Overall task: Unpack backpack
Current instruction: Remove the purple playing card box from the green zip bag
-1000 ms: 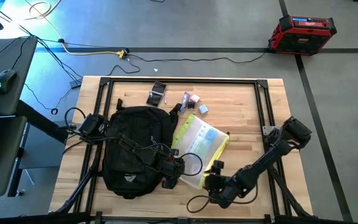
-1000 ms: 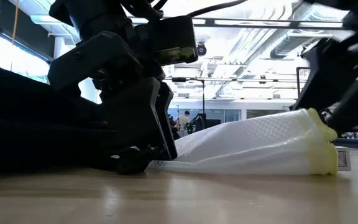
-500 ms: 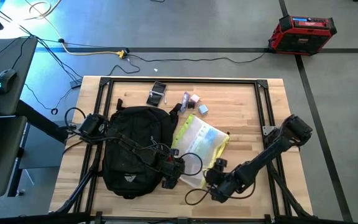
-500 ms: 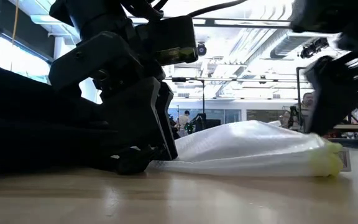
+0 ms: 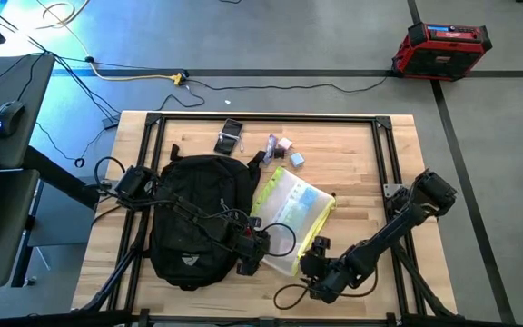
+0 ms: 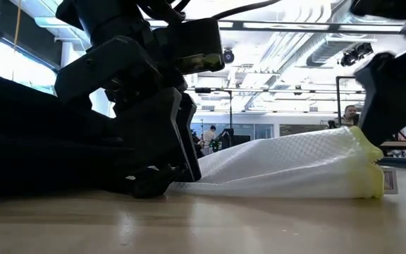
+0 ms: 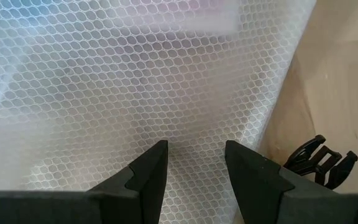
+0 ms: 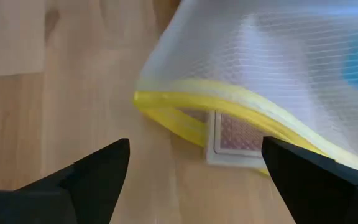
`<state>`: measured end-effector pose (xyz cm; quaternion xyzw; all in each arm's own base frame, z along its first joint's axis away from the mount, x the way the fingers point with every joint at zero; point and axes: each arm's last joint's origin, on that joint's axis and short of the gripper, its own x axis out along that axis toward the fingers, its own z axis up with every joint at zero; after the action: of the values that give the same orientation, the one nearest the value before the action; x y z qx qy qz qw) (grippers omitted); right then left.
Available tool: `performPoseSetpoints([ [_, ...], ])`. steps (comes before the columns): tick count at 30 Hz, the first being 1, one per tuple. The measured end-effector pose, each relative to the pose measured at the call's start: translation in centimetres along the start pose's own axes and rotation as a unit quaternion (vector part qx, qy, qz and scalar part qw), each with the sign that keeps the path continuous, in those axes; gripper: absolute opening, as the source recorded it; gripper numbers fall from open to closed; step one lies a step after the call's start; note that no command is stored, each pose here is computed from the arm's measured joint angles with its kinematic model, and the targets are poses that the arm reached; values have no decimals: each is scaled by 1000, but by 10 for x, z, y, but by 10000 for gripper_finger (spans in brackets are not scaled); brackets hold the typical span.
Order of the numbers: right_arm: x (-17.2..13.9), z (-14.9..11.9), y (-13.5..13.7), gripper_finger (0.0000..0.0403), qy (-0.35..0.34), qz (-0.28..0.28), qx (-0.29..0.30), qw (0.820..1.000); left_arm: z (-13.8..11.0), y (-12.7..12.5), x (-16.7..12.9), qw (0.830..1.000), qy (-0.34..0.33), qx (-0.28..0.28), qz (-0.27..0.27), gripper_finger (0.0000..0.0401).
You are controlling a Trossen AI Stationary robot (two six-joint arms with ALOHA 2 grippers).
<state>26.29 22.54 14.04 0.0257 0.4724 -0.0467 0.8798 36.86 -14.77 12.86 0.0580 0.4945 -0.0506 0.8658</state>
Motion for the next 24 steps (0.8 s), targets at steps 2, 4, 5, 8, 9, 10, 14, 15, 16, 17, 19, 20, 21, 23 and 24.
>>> performPoseSetpoints([
  [2, 5, 3, 1, 352, 0, 18, -6, 1000, 0, 0, 0, 1000, 0, 0, 0, 145],
  [4, 8, 5, 1, 352, -9, 18, -13, 1000, 0, 0, 0, 1000, 0, 0, 0, 145],
  [5, 9, 5, 0, 352, -12, 10, -15, 1000, 0, 0, 0, 1000, 0, 0, 0, 145],
  [8, 10, 5, -5, 352, -26, -31, -20, 999, 0, 0, 0, 1000, 0, 0, 0, 145],
  [9, 10, 5, -7, 352, -29, -46, -22, 998, 0, 0, 0, 1000, 0, 0, 0, 145],
  [10, 11, 4, -9, 352, -27, -59, -25, 998, 0, 0, 0, 1000, 0, 0, 0, 145],
  [14, 14, 5, -19, 352, -8, -82, -28, 996, 0, 0, 0, 1000, 0, 0, 0, 145],
  [15, 15, 7, -21, 352, -4, -83, -25, 996, 0, 0, 0, 1000, 0, 0, 0, 145],
  [16, 16, 8, -23, 353, -2, -79, -20, 997, 0, 0, 0, 1000, 0, 0, 0, 145],
  [17, 17, 11, -24, 354, 1, -74, -15, 997, 0, 0, 0, 1000, 0, 0, 0, 145],
  [19, 20, 14, -28, 357, 9, -65, -8, 998, 0, 0, 0, 1000, 0, 0, 0, 145],
  [20, 21, 16, -30, 359, 13, -62, -3, 998, 0, 0, 0, 1000, 0, 0, 0, 145],
  [21, 22, 17, -33, 360, 18, -59, 1, 998, 0, 0, 0, 1000, 0, 0, 0, 145],
  [23, 26, 19, -36, 364, 28, -55, 1, 998, 0, 0, 0, 1000, 1, 0, 0, 145],
  [24, 29, 18, -36, 365, 36, -53, 0, 998, 0, 0, 0, 1000, 0, 0, 0, 145],
])
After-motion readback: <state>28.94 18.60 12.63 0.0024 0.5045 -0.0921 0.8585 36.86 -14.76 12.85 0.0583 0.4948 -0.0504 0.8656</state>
